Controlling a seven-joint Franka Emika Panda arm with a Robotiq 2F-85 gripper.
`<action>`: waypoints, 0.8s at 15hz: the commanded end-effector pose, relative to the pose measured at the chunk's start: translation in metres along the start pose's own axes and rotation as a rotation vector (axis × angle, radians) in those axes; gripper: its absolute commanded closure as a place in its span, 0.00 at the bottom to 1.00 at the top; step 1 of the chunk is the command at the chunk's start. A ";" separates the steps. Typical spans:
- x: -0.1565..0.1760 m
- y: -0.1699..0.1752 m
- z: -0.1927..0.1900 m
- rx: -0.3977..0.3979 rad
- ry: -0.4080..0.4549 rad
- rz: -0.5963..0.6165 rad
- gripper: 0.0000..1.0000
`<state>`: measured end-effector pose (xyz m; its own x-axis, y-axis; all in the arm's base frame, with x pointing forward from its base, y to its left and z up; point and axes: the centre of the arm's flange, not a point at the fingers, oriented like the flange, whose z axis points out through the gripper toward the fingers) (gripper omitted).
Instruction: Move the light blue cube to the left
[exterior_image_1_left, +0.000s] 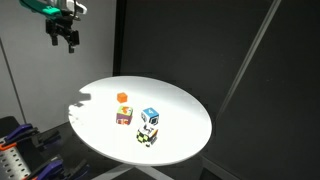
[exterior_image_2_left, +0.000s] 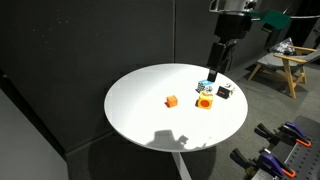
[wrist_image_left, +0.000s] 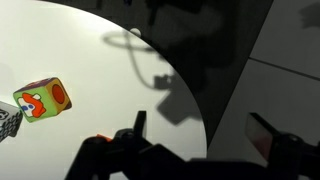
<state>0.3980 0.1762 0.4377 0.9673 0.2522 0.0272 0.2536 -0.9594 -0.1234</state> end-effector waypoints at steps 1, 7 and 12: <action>0.012 0.020 -0.008 -0.003 0.032 0.072 0.00; 0.030 0.068 -0.017 0.003 0.066 0.205 0.00; 0.055 0.115 -0.028 -0.017 0.112 0.381 0.00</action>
<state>0.4509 0.0887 0.4447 0.9963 -0.0395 0.0765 -0.0284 -0.9894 -0.1421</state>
